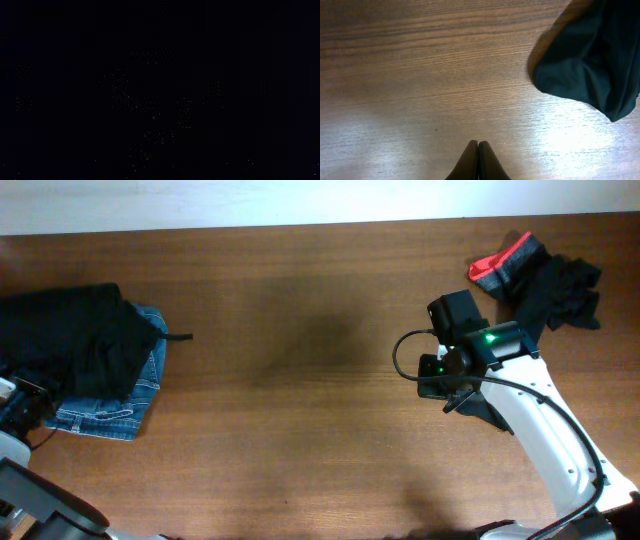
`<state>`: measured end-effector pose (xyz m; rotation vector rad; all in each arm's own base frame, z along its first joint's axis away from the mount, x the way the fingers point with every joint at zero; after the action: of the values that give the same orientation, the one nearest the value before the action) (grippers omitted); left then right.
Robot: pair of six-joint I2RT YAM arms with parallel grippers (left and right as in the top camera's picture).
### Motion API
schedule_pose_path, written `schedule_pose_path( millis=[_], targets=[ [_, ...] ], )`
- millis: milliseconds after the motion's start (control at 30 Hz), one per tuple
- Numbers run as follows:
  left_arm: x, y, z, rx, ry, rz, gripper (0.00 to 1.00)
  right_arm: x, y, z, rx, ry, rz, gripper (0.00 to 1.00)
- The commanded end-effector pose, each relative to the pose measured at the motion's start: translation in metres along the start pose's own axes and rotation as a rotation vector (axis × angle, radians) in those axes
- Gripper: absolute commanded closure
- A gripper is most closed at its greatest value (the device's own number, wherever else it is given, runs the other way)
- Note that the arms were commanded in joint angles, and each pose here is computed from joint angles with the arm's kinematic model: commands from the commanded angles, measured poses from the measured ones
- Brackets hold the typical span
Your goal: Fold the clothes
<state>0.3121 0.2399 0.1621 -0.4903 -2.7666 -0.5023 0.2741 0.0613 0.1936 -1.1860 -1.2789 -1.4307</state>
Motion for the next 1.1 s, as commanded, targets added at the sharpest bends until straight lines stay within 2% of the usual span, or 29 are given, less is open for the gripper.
schedule_pose_path(
  millis=[0, 133, 267, 367, 533, 667, 700, 833, 933, 1067],
  targets=[
    [0.002, 0.008, -0.016, -0.021, -0.048, -0.013, 0.99, 0.001, 0.000, -0.003, -0.007, -0.018, -0.009, 0.96],
    [0.021, 0.020, -0.068, -0.052, -0.128, -0.063, 0.99, 0.001, 0.001, -0.002, -0.011, -0.017, -0.011, 0.96],
    [0.047, 0.032, -0.123, -0.106, -0.176, -0.192, 0.99, 0.001, 0.001, -0.002, -0.011, -0.017, -0.012, 0.96],
    [0.053, 0.040, -0.134, -0.117, -0.187, -0.258, 0.99, 0.001, 0.001, -0.002, -0.011, -0.015, -0.015, 0.96],
    [0.043, 0.046, -0.106, -0.023, -0.101, -0.286, 0.99, 0.001, 0.002, -0.002, -0.012, -0.015, -0.015, 0.96],
    [0.021, 0.037, -0.066, 0.060, -0.006, -0.218, 1.00, 0.001, 0.002, -0.002, -0.012, -0.015, -0.017, 0.96],
    [0.008, 0.029, -0.041, 0.104, 0.061, -0.175, 0.99, 0.001, 0.002, -0.002, -0.012, -0.014, -0.019, 0.96],
    [-0.024, 0.004, 0.000, 0.140, 0.136, -0.042, 0.99, 0.001, 0.002, -0.002, -0.012, -0.014, -0.019, 0.96],
    [-0.039, -0.010, 0.013, 0.138, 0.159, 0.027, 1.00, 0.001, 0.002, -0.002, -0.011, -0.013, -0.018, 0.96],
    [-0.041, -0.016, 0.016, 0.136, 0.201, 0.036, 0.98, 0.001, 0.000, -0.002, -0.010, -0.017, -0.007, 0.96]
  ],
)
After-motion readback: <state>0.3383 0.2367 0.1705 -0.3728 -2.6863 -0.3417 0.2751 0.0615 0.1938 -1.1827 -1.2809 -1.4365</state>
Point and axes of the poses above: each gripper's point midway between its finger pads, its own x axis back along the fingers, its own z axis along the line the jaws close on, y = z × x, the point moved 6 cm from there along x, back along the fingers, and after that the axes turned 3 degrees about x, right-handed, at the moved point
